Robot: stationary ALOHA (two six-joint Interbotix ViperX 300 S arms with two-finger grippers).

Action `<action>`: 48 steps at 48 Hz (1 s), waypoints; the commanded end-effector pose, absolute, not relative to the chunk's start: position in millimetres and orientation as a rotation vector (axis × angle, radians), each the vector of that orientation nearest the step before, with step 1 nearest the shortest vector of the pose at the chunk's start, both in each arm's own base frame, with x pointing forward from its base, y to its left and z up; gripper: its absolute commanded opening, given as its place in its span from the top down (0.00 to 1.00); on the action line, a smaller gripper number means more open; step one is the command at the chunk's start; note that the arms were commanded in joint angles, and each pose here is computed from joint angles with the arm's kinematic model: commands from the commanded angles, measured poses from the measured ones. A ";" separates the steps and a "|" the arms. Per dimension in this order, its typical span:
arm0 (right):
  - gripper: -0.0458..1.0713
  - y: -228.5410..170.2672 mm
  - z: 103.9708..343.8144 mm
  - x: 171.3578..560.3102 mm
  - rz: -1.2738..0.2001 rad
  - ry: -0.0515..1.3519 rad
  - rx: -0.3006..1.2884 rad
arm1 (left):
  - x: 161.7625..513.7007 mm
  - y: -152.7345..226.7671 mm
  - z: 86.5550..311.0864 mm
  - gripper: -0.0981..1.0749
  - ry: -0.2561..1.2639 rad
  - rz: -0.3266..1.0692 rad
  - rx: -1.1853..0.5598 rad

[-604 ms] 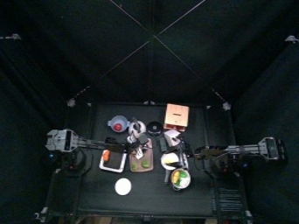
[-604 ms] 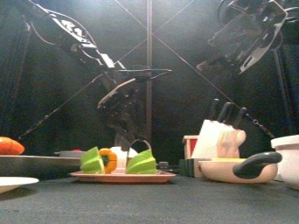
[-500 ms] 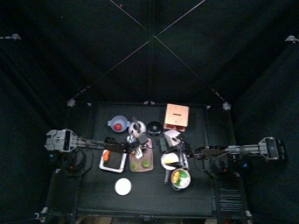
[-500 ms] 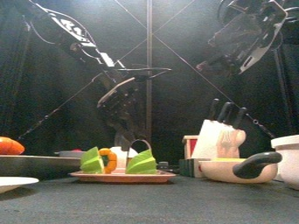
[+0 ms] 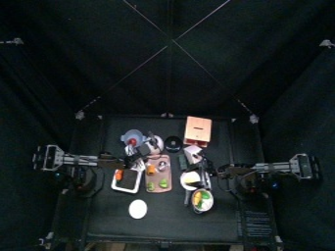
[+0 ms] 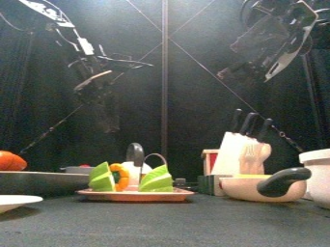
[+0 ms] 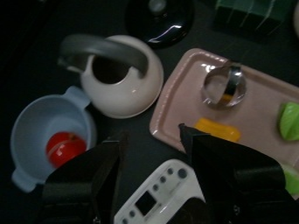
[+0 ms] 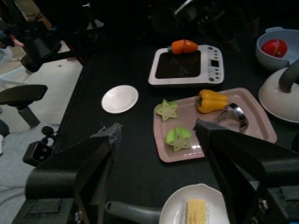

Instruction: Grab apple

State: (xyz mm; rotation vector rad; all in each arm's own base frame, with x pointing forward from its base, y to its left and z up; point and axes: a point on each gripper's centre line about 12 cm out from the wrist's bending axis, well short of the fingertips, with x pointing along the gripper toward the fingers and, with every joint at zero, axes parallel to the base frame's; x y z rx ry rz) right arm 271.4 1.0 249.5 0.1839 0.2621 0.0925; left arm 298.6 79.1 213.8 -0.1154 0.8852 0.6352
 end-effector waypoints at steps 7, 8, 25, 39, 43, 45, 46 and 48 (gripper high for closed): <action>0.08 -0.6 256.6 272.4 0.090 0.239 0.181 | 264.7 103.9 233.7 0.17 0.827 0.709 -0.089; 0.08 -0.6 256.6 272.4 0.090 0.239 0.181 | 262.3 106.2 233.1 0.17 0.830 0.713 -0.080; 0.08 -0.6 256.0 272.2 0.090 0.241 0.179 | 233.7 159.1 217.8 0.17 0.818 0.903 -0.421; 0.08 -2.3 254.8 272.8 0.083 0.245 0.182 | 235.4 182.5 194.9 0.07 0.791 0.925 -0.545; 0.08 -2.7 255.2 272.6 0.082 0.243 0.181 | 234.6 188.2 184.1 0.04 0.819 0.940 -0.564; 0.08 -2.7 254.8 272.7 0.082 0.245 0.181 | 234.8 189.8 180.5 0.04 0.828 0.945 -0.571; 0.08 -2.7 254.8 272.7 0.082 0.245 0.181 | 235.1 190.9 178.7 0.04 0.832 0.947 -0.575; 0.08 -3.1 254.8 272.7 0.080 0.245 0.183 | 234.6 193.7 175.4 0.04 0.841 0.957 -0.585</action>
